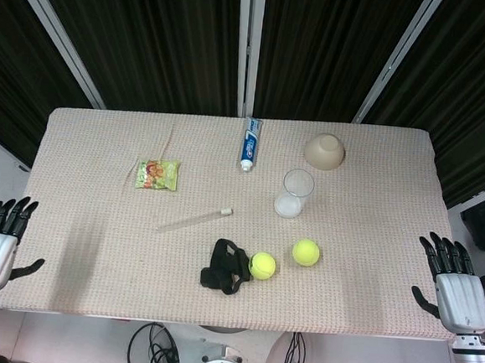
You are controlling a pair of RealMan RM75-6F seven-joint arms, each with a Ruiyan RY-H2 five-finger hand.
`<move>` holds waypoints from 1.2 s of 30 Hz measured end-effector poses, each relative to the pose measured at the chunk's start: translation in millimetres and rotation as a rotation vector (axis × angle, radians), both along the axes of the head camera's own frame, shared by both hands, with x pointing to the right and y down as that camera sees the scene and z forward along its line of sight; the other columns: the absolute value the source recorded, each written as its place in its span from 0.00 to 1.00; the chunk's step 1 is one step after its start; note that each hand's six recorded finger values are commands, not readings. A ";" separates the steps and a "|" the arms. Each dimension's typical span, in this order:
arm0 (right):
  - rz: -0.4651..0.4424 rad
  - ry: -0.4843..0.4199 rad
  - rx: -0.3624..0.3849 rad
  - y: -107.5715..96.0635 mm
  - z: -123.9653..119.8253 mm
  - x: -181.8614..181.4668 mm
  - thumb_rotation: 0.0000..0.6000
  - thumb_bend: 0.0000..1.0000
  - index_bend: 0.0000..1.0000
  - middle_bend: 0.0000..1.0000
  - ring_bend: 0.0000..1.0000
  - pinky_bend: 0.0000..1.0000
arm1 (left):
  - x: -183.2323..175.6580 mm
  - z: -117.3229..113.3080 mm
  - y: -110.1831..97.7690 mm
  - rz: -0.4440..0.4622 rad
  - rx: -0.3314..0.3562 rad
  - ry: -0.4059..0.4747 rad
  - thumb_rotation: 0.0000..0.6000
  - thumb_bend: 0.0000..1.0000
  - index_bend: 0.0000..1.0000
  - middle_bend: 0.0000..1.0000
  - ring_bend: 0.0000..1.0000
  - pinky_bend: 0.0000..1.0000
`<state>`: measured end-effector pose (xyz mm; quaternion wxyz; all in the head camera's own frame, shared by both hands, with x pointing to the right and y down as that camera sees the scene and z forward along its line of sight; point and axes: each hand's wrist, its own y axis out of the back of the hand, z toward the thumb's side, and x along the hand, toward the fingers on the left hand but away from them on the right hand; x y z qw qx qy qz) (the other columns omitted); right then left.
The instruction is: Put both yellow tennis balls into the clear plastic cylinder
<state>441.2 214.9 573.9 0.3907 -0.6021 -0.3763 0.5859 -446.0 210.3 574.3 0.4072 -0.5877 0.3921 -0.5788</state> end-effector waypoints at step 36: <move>-0.362 -0.121 -0.196 -24.6 91.1 -133.4 1.00 0.21 0.00 0.00 0.00 0.00 | 3.6 -6.1 12.2 0.009 -0.023 0.021 1.00 0.03 0.02 0.00 0.00 0.00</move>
